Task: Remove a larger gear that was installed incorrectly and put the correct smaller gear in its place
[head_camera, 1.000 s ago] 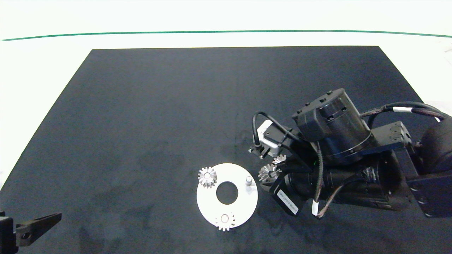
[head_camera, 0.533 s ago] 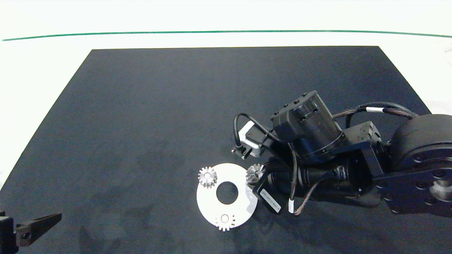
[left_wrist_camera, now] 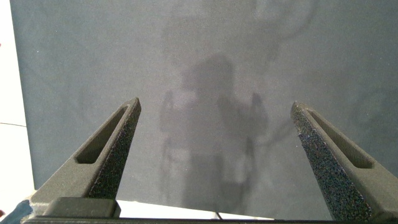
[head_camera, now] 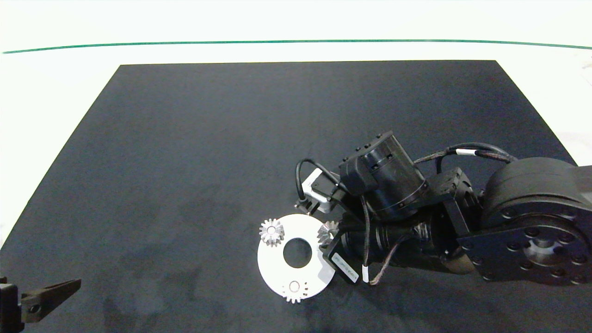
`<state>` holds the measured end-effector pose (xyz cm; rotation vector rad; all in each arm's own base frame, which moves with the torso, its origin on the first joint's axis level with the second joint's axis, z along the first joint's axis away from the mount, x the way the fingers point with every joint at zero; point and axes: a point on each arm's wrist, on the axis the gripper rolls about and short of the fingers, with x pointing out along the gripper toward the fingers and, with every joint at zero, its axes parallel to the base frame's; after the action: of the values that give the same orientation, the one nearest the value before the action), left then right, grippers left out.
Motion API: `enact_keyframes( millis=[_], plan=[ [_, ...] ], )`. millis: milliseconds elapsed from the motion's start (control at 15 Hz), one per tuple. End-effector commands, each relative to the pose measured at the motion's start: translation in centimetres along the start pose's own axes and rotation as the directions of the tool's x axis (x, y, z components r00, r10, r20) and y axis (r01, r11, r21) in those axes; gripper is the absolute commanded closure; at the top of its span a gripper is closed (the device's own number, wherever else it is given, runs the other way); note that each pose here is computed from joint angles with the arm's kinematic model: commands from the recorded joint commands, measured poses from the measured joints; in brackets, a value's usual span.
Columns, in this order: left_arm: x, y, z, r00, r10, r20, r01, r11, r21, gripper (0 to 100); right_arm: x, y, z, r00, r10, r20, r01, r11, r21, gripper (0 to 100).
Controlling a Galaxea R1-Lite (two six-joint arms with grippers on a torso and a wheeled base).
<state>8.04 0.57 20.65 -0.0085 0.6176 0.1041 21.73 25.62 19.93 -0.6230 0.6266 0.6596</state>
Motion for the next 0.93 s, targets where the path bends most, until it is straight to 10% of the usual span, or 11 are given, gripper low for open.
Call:
enact_keyframes(
  millis=[67, 867, 933],
  plan=[
    [-0.01, 0.01, -0.03, 1.000, 0.002, -0.002, -0.002, 1.000, -0.001, 0, 0.39, 0.08, -0.06, 1.000, 0.000, -0.011, 0.000, 1.000, -0.002, 75],
    [-0.01, 0.01, -0.03, 1.000, 0.002, -0.002, -0.002, 1.000, -0.001, 0, 1.21, 0.20, 0.15, 1.000, -0.001, -0.020, 0.001, 1.000, 0.012, 75],
    [-0.01, 0.01, -0.03, 1.000, 0.002, -0.002, -0.002, 1.000, -0.001, 0, 1.21, 0.20, 0.15, 1.000, -0.001, -0.020, 0.001, 1.000, 0.012, 0]
  ],
)
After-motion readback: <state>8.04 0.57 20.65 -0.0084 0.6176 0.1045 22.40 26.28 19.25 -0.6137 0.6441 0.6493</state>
